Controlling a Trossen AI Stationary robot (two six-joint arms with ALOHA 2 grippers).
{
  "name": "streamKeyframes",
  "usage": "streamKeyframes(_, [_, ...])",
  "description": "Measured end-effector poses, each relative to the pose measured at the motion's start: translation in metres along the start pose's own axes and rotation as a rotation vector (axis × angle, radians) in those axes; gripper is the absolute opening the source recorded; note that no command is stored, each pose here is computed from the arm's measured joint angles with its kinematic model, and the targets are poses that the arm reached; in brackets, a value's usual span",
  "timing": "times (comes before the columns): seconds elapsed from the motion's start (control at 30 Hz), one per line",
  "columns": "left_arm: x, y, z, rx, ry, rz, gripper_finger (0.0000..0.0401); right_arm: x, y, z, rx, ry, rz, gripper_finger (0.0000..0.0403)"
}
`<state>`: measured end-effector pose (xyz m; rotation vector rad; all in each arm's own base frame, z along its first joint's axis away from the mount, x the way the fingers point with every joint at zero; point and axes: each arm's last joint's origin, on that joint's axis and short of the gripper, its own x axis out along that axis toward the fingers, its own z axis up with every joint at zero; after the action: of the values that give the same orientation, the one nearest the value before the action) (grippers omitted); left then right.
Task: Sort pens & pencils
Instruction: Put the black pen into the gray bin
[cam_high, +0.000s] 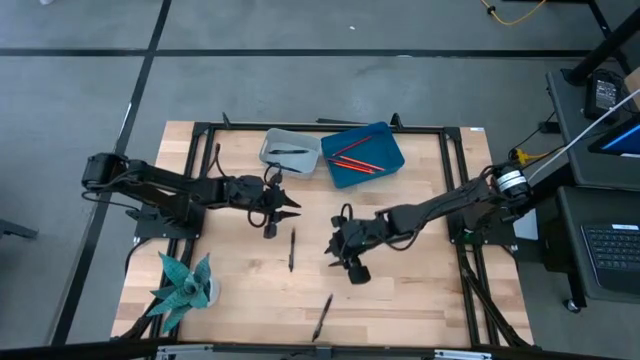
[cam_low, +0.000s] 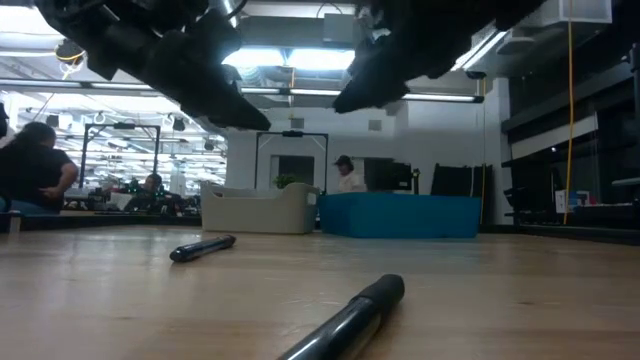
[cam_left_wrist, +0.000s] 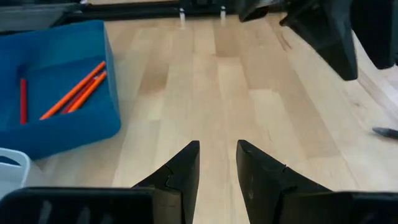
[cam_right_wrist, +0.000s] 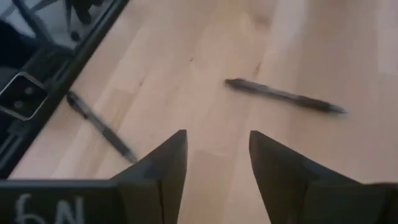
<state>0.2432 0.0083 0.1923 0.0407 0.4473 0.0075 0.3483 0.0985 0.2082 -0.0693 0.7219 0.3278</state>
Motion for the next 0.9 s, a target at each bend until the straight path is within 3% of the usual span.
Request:
streamKeyframes(0.33, [0.0,-0.004,-0.006,-0.03,0.068,-0.015,0.01,0.044,0.02,0.015,-0.051,0.269,0.019,0.0174])
streamKeyframes(0.63, [-0.001,-0.004,-0.014,-0.048,0.152,-0.016,0.01,0.071,0.054,0.029,-0.168,0.365,0.055,0.0174])
streamKeyframes(0.9, [-0.001,-0.004,-0.016,-0.075,0.168,-0.014,0.01,0.098,0.078,0.022,-0.157,0.453,0.064,0.0174])
